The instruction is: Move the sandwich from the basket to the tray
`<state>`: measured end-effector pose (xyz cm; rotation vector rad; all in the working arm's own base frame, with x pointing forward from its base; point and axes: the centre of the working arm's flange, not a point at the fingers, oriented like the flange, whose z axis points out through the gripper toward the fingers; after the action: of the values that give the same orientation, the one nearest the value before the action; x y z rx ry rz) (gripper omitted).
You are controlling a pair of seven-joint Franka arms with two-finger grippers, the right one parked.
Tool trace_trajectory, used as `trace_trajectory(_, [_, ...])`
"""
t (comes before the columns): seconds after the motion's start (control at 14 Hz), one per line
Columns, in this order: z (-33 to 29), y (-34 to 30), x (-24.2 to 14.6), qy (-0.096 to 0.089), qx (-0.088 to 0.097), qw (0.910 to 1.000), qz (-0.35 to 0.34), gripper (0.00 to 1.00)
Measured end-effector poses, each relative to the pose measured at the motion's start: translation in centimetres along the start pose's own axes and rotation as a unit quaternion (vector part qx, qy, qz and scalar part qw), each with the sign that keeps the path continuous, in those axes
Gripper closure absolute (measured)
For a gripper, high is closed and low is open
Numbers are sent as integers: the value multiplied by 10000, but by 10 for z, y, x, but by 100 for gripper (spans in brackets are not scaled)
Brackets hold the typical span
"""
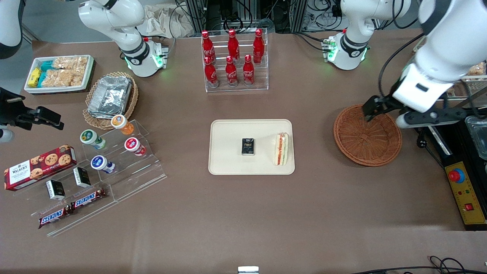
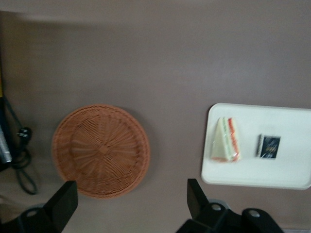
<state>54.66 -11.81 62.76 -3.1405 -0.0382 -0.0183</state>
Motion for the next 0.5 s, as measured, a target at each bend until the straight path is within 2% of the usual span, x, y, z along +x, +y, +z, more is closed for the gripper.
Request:
trace_trajectory(0.29, [-5,-31,-11,-39,1,9999,159,0])
trace_trajectory(0.5, [-3,-48,-11,-159,12,9974,700,0])
